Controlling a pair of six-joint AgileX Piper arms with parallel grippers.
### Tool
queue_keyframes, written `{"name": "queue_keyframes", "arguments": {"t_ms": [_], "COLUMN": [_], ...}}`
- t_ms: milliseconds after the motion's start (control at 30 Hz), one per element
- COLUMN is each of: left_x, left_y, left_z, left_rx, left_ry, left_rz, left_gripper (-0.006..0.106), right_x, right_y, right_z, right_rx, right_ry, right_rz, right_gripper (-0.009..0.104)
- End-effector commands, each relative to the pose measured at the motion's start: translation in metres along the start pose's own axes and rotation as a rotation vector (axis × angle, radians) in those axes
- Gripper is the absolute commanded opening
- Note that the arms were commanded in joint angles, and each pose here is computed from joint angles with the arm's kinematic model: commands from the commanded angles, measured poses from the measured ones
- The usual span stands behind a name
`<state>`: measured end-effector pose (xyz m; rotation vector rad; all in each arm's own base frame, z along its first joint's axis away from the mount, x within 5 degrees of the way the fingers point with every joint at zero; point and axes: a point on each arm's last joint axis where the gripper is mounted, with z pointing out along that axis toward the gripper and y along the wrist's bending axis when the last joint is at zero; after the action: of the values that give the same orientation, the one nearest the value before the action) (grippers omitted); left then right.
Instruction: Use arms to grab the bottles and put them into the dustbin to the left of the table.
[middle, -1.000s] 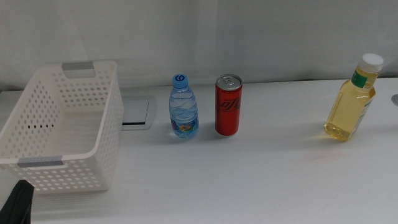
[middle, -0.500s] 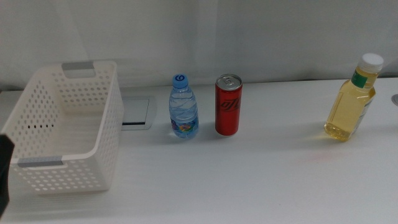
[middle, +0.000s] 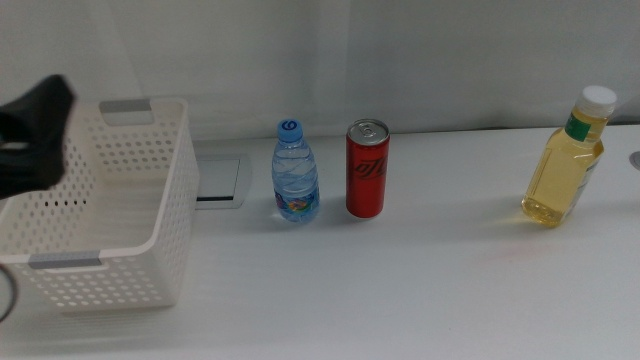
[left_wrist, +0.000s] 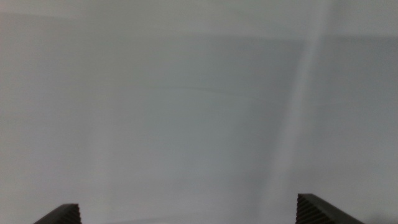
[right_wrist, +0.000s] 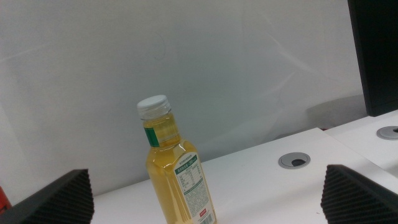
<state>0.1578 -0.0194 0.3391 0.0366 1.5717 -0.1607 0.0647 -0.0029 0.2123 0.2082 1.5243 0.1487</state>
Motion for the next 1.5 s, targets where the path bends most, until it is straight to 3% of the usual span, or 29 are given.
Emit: {"name": "queue_keyframes", "arguments": {"t_ms": [0, 267, 467, 1067, 1467], "left_x": [0.001, 0.028, 0.065, 0.178, 0.213], "left_y": [-0.011, -0.065, -0.088, -0.099, -0.097], "left_z": [0.015, 0.055, 0.077, 0.129, 0.136], "left_rx": [0.069, 0.317, 0.385, 0.355, 0.32], "left_ry": [0.006, 0.051, 0.159, 0.331, 0.401], "left_rz": [0.013, 0.032, 0.051, 0.019, -0.008], "left_gripper": [0.09, 0.09, 0.09, 0.09, 0.09], "right_x": [0.012, 0.011, 0.012, 0.012, 0.012], "right_y": [-0.003, -0.003, -0.003, -0.003, -0.003], "right_z": [0.0, 0.0, 0.0, 0.0, 0.0], "right_rx": [0.01, 0.01, 0.011, 0.012, 0.013], "right_ry": [0.022, 0.02, 0.024, 0.031, 0.031], "right_rz": [-0.007, -0.007, -0.007, 0.002, 0.02], "right_gripper": [0.103, 0.103, 0.103, 0.103, 0.103]}}
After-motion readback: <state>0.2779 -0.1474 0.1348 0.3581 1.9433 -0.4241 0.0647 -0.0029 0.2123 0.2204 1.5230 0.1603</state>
